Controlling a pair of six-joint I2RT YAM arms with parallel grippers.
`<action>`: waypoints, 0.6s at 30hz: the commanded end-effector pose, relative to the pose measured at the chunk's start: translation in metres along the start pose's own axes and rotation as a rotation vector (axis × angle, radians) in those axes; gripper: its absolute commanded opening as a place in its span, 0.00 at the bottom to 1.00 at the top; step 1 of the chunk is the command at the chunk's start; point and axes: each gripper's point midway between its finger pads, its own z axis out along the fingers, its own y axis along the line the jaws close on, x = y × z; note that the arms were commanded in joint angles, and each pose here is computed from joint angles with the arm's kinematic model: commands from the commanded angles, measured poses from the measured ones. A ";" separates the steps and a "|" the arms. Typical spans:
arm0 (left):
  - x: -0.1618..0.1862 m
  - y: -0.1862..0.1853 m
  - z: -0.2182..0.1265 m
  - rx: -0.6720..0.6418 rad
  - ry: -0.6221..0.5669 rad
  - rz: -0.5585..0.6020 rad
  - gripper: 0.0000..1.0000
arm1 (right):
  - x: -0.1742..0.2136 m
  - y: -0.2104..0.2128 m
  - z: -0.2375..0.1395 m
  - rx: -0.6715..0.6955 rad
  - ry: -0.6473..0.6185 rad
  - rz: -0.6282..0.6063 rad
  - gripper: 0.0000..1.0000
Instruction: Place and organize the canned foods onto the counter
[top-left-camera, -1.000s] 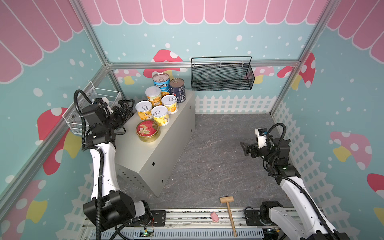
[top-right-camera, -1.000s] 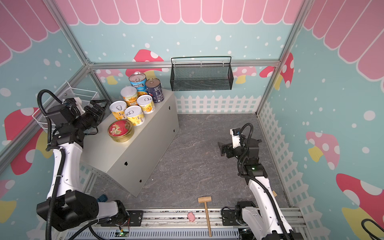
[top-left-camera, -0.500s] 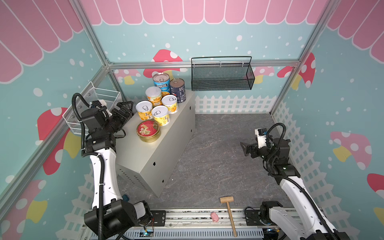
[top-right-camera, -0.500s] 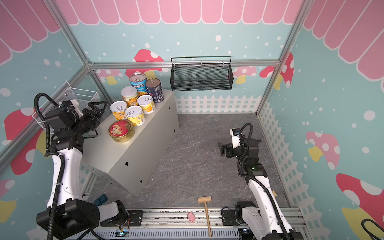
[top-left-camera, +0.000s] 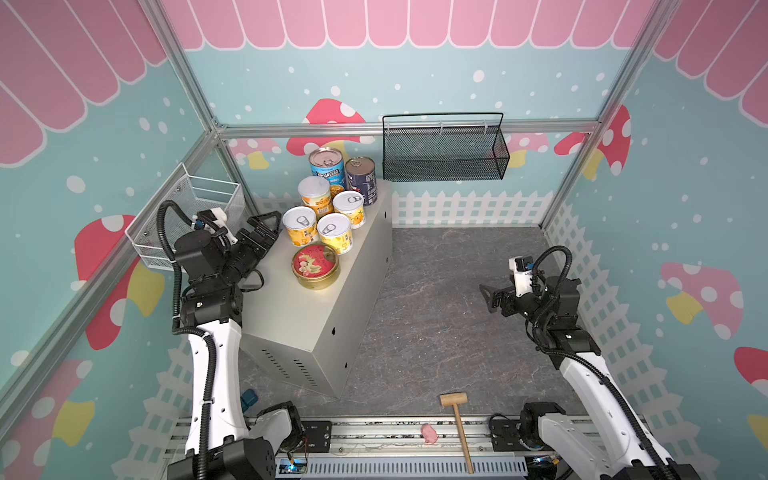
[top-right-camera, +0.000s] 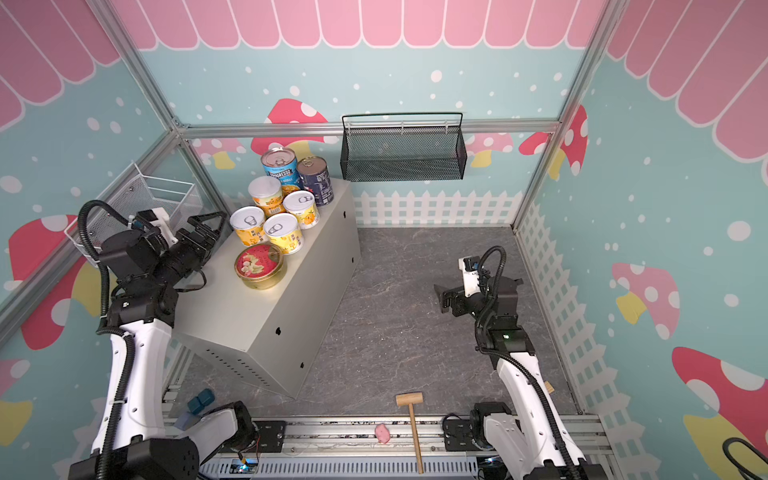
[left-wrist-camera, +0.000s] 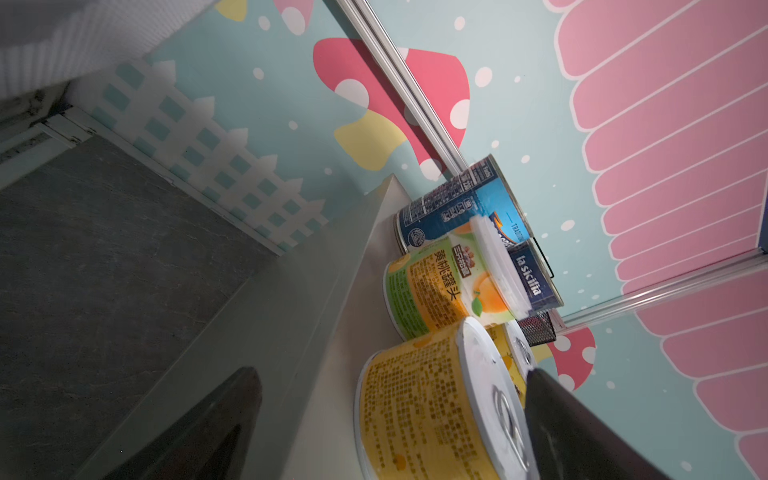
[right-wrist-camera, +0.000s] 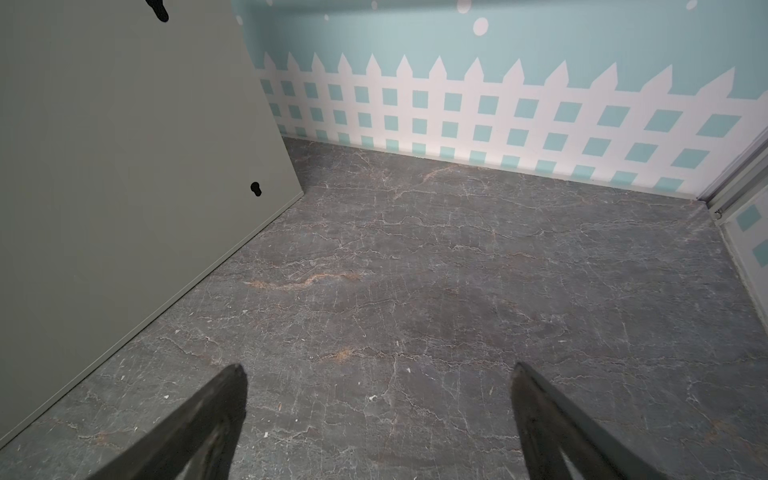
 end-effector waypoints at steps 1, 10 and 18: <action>0.058 -0.008 -0.002 0.043 0.215 -0.177 0.99 | -0.012 0.003 -0.004 -0.013 -0.027 -0.027 0.99; 0.080 -0.025 -0.002 0.119 0.280 -0.213 0.99 | -0.012 0.004 -0.005 -0.018 -0.024 -0.026 0.99; 0.113 -0.049 -0.001 0.185 0.338 -0.221 0.99 | -0.015 0.003 -0.003 -0.012 -0.021 -0.029 0.99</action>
